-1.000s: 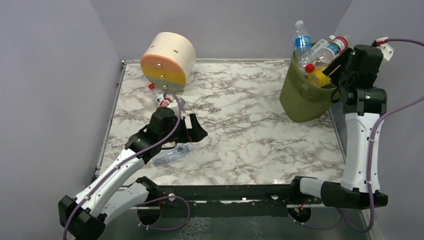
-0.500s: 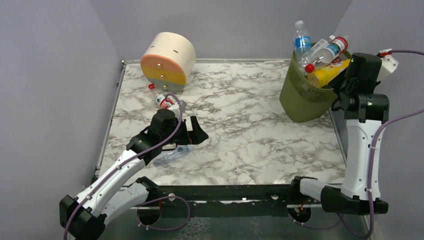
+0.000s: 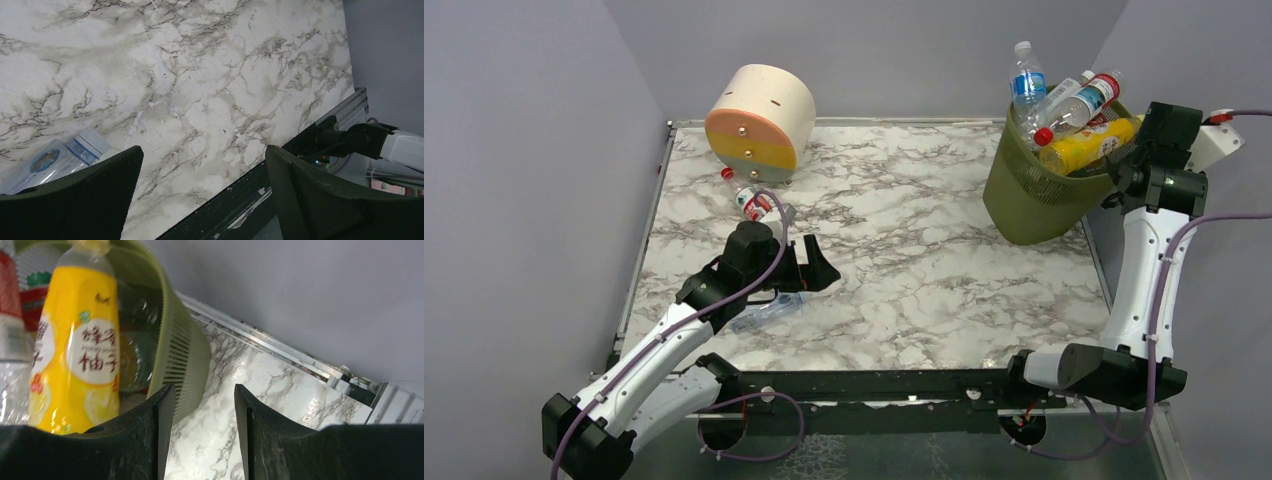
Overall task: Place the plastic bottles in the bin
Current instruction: Move the trash bin to the center of the board.
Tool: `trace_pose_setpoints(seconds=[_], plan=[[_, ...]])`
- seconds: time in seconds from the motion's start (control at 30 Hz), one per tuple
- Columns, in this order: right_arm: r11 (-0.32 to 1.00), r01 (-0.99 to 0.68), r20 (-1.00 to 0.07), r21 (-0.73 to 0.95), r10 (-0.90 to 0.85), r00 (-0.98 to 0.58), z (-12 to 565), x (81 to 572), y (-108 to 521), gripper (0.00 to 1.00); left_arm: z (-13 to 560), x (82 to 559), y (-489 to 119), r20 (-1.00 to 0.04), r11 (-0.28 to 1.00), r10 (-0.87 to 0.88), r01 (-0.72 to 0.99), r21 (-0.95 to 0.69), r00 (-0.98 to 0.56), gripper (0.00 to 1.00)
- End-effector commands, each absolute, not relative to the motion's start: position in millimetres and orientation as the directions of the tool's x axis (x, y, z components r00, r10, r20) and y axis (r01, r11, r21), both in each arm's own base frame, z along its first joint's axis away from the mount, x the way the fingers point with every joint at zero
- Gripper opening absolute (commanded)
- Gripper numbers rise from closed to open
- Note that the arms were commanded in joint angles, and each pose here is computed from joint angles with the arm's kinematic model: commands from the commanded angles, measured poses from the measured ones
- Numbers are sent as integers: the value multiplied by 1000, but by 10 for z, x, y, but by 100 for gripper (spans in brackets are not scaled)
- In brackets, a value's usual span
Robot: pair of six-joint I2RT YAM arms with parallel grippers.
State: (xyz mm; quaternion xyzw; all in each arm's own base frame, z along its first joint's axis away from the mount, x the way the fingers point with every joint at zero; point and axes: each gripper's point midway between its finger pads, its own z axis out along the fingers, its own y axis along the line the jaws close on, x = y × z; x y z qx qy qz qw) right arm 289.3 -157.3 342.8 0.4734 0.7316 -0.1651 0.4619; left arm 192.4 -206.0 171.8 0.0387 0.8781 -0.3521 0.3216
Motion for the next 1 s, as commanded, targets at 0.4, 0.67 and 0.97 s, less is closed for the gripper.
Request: trace_pose_setpoints(seconds=[0.4, 0.67, 0.97], plan=[[449, 840, -808, 303, 588, -22, 3338, 3134, -1839, 47, 1831, 1923, -2054, -619, 739, -153, 327, -589, -771, 99], [456, 828, -808, 325, 589, -8, 3379, 3239, -1865, 46, 1811, 1942, -2047, -623, 747, -145, 327, -578, -769, 99], [471, 801, -809, 371, 586, 30, 3498, 3396, -1898, 45, 1756, 2011, -2067, -628, 756, -137, 328, -566, -766, 99]])
